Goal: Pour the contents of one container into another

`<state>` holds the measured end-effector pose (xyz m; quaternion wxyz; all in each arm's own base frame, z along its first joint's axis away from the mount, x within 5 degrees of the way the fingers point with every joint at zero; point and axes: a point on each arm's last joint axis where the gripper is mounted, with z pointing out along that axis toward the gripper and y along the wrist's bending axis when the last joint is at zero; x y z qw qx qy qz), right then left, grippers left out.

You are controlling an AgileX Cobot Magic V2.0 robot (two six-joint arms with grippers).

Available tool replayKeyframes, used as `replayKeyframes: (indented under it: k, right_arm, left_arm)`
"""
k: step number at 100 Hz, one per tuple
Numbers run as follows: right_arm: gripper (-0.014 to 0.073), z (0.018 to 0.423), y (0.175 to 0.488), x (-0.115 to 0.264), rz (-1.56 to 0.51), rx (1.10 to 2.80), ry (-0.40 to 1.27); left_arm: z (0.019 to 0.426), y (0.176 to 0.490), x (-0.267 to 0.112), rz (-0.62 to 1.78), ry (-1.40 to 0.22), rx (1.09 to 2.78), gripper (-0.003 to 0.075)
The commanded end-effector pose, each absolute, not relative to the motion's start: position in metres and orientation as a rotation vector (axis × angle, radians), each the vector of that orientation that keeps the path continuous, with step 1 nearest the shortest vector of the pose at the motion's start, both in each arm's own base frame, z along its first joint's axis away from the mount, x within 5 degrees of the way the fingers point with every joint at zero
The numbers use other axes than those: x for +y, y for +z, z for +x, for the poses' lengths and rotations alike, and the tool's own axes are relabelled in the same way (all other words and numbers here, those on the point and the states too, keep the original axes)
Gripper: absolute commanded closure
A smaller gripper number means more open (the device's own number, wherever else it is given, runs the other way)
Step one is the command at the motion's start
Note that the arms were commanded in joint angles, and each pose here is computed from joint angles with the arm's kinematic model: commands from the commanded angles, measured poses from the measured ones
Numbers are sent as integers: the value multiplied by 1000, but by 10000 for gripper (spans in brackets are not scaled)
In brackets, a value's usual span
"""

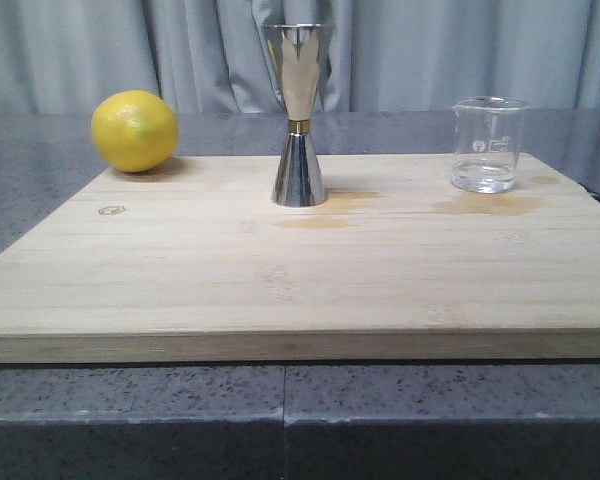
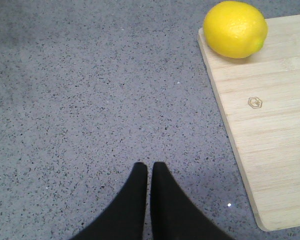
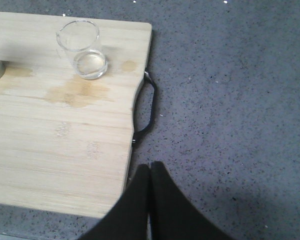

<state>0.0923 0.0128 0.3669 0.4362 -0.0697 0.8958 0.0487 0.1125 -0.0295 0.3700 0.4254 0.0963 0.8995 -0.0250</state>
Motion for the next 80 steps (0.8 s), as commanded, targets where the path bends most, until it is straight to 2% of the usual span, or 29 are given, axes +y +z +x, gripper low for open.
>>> replayKeyframes:
  k: [1,45,52,63,80]
  right_arm:
    - [666,95,379,12,-153,2140,111]
    - [667,95,379,12,-153,2140,111]
    - [667,95,379,12,-153,2140,111]
    - [667,95,379,12,-153,2140,111]
    - [667,95,379,12,-153,2140,111]
  left_arm:
    - [114,382,-32,235,-102,2160,739]
    - [109,378,-31,233,-130,2144,739]
    - [105,372,-28,257,-137,2080,738]
    - [96,360,-23,274,-127,1882,739]
    - [80,310,-8,75,-75,1708,738]
